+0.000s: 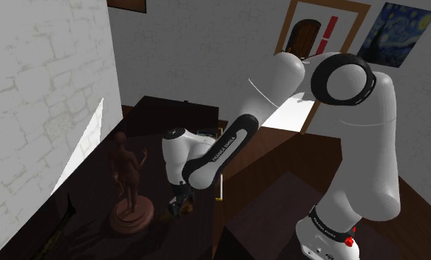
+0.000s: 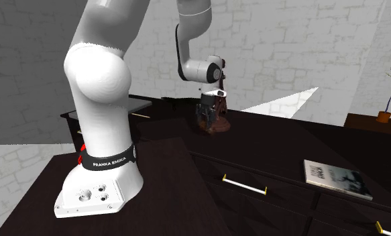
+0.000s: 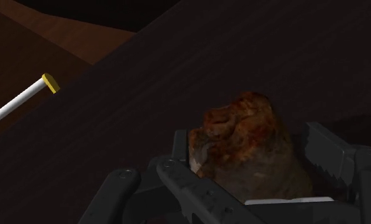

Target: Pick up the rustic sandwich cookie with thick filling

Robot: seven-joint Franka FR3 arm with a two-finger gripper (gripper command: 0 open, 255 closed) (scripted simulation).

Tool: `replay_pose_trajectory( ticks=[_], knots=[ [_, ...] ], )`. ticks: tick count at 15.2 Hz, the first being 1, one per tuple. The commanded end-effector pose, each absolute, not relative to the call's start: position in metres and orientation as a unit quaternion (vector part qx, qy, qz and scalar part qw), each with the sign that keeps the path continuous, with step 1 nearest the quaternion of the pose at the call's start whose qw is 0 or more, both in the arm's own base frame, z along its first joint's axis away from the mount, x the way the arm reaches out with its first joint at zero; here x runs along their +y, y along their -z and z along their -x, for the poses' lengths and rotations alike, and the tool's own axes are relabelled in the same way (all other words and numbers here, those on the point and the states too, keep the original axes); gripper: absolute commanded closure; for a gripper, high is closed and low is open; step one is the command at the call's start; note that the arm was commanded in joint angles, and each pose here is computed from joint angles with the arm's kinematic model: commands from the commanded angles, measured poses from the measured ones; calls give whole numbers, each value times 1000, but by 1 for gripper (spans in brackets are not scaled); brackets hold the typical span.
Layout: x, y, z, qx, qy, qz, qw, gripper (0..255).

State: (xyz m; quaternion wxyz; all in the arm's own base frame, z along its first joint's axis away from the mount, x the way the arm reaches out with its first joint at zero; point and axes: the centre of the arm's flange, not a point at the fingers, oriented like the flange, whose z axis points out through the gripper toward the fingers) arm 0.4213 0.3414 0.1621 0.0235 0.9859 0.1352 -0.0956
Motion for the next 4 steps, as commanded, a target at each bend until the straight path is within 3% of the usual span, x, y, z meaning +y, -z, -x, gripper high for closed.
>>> replay_pose_trajectory(
  ticks=[1, 4],
  knots=[
    [342, -173, -419, 135, 96, -986, 24, 255],
    [342, -179, -419, 135, 96, -986, 24, 255]
  ],
)
